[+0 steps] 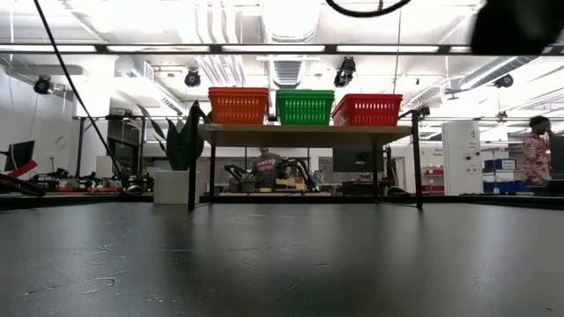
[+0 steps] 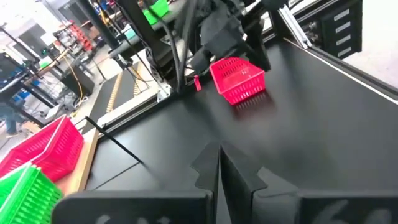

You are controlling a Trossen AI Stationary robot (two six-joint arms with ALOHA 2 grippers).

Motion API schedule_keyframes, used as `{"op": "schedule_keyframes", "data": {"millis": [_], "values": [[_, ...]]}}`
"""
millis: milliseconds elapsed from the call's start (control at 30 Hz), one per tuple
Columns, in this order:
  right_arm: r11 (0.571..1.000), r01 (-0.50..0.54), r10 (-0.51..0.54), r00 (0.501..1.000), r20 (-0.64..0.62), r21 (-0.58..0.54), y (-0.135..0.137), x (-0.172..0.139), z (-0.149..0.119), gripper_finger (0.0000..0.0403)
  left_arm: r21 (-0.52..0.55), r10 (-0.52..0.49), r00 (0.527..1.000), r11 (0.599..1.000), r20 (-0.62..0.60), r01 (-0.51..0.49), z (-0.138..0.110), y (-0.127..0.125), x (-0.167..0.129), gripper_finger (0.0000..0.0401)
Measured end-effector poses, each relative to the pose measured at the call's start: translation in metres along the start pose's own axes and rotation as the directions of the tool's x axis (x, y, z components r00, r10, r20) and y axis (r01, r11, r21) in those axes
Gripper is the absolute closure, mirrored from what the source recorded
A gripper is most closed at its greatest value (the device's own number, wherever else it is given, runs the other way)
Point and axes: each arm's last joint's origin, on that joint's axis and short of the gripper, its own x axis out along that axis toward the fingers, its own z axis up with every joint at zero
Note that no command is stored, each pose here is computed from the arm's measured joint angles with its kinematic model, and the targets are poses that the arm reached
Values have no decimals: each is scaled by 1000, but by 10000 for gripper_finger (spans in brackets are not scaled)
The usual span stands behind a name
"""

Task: Stack baskets on shelf by color
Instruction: Stack the red bin on top of the red bins on the shelf

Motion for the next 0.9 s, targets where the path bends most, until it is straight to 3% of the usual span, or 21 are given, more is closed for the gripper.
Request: {"op": "schedule_keyframes", "data": {"millis": [167,367,567,733,900], "values": [[972,125,-96,984,-153,197,12,-1,-11,394,0,0,1000,1000,-1,0,-2,0,-2,401],[857,305,-226,947,-230,414,5,-1,-25,390,2,0,1000,1000,-1,0,-2,0,-2,401],[802,348,-249,934,-257,485,-1,7,-31,338,7,1,1000,1000,0,-1,-2,1,-3,401],[726,411,-303,911,-281,551,-13,18,-37,274,47,1,1000,999,-2,-1,-2,0,-3,401],[702,443,-338,897,-286,558,-23,26,-41,228,53,1,1000,999,-3,-1,-3,0,-3,401]]}}
